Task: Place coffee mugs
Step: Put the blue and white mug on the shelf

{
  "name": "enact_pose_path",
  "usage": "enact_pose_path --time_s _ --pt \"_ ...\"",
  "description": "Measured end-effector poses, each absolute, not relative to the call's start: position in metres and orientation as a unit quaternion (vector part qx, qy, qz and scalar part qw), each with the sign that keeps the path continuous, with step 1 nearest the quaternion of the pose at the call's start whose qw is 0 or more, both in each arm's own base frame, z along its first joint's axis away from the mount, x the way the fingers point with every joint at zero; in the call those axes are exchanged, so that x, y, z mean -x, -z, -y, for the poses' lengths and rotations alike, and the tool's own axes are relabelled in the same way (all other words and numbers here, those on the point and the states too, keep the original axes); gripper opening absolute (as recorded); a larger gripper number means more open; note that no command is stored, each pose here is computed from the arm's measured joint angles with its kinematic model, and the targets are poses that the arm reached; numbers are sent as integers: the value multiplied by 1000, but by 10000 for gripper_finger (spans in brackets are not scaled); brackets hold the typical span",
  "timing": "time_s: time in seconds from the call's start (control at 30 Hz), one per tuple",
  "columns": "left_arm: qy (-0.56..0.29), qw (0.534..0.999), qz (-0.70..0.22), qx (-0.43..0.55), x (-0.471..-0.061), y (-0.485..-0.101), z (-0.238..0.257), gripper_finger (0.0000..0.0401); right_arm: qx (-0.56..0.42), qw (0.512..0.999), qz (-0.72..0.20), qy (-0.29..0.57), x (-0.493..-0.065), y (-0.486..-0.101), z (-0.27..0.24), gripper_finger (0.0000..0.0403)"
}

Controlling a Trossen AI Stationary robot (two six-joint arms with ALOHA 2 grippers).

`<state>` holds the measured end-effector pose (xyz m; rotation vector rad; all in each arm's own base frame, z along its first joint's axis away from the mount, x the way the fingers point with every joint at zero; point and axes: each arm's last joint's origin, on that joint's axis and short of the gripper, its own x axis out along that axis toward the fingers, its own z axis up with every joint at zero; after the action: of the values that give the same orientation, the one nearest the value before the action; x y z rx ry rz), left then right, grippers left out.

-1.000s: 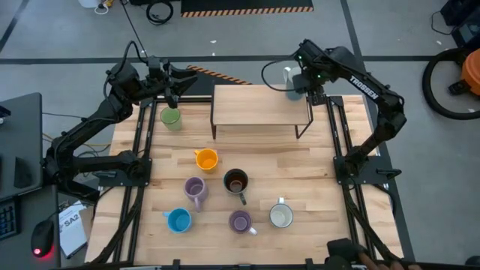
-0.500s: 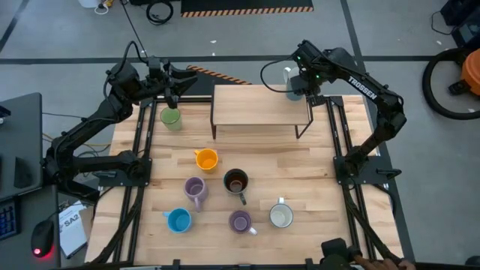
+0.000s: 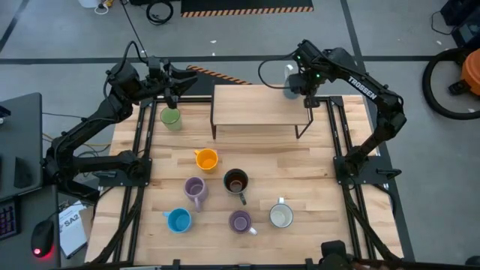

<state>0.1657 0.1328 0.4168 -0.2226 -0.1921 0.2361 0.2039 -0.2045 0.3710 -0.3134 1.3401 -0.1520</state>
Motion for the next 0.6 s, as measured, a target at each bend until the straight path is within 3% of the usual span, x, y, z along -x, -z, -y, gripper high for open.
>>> enact_pose_path --time_s 0.6 --pt "-101 984 99 106 -166 -418 -132 146 9 805 -569 169 -205 -388 201 37"
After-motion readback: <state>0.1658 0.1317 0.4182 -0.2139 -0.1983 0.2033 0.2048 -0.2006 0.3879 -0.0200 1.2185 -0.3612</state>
